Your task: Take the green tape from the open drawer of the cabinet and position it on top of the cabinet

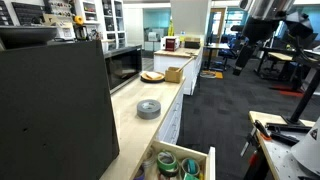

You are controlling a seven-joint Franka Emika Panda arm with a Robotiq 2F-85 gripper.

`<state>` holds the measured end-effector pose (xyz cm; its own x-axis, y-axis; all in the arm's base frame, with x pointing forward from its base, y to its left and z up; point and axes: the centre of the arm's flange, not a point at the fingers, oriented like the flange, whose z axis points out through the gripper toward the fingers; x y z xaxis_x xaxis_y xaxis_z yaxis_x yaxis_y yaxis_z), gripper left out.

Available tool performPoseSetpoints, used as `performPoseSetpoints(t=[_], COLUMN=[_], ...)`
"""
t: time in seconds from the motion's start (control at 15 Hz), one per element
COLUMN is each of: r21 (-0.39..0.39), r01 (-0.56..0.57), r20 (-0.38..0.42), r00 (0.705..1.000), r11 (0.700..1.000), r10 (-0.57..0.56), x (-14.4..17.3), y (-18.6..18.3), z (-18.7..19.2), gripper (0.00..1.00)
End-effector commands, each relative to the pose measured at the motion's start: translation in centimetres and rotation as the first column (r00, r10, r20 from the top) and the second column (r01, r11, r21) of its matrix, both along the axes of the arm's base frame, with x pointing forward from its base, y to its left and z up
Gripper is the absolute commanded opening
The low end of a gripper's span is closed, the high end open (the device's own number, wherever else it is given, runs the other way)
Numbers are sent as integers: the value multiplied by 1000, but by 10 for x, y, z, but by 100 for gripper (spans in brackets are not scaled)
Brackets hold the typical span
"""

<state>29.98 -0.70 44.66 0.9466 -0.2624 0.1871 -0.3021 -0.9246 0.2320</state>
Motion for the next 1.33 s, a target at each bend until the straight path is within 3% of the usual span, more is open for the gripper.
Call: performPoseSetpoints(t=[0.0,0.47,0.8,1.27], r21=[0,4,36,62], r01=[1,-19,-132,-345], r20=[-6,1,-9,-76], r00=[1000,1000,991,934], r11=[1000,1000,991,936], r10=[-1,19,132,349], x=[0,7,21,26], y=[0,-1,10,78], z=[-2,-2,-13,-43], gripper=[100,100,100,100])
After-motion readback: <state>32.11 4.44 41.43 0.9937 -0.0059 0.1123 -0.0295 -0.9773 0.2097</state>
